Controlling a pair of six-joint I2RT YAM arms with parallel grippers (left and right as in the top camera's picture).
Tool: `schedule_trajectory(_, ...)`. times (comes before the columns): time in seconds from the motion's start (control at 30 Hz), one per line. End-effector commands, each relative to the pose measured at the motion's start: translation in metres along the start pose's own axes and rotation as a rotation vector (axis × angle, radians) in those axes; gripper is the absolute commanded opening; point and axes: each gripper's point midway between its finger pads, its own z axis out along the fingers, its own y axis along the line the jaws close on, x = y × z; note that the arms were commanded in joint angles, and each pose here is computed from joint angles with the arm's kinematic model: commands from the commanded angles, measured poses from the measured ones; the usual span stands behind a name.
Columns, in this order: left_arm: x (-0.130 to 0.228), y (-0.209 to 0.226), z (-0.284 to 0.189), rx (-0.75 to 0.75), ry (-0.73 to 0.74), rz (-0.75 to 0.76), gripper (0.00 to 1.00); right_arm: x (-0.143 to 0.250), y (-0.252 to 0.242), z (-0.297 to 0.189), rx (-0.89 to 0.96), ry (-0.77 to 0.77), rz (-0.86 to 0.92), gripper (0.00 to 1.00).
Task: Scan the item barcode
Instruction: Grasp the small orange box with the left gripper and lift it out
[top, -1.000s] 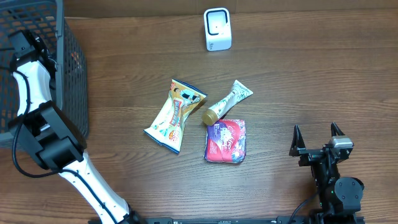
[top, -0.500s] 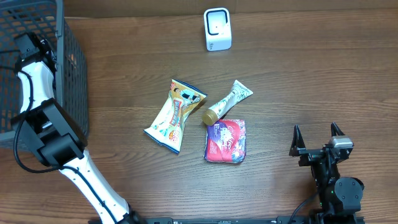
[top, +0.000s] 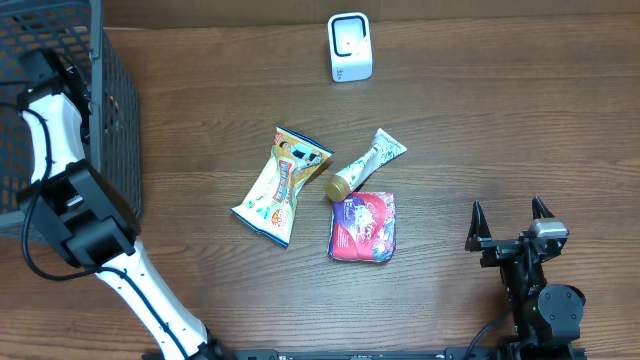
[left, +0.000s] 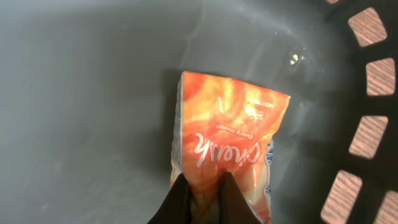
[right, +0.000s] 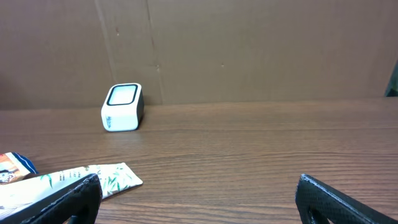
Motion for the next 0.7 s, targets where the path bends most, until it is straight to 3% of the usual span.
schedule_trajectory(0.0,-0.046,0.012,-0.070,-0.014,-0.131,-0.011,0.04,0.002,-0.002,0.000,0.009,-0.003,-0.005,1.00)
schedule_trajectory(0.2,-0.069,0.014,-0.180,0.026,-0.247,-0.030,0.04,0.002,-0.002,0.000,0.009,-0.003,-0.005,1.00)
schedule_trajectory(0.33,-0.060,-0.017,-0.247,0.197,-0.289,-0.002,0.04,0.002,-0.002,0.000,0.009,-0.003,-0.005,1.00)
schedule_trajectory(0.53,-0.017,-0.087,-0.339,0.583,-0.274,0.078,0.04,0.002,-0.002,0.000,0.009,-0.003,-0.005,1.00)
schedule_trajectory(0.67,0.029,-0.128,-0.367,0.767,-0.136,0.113,0.04,0.002,-0.002,0.000,0.009,-0.003,-0.005,1.00)
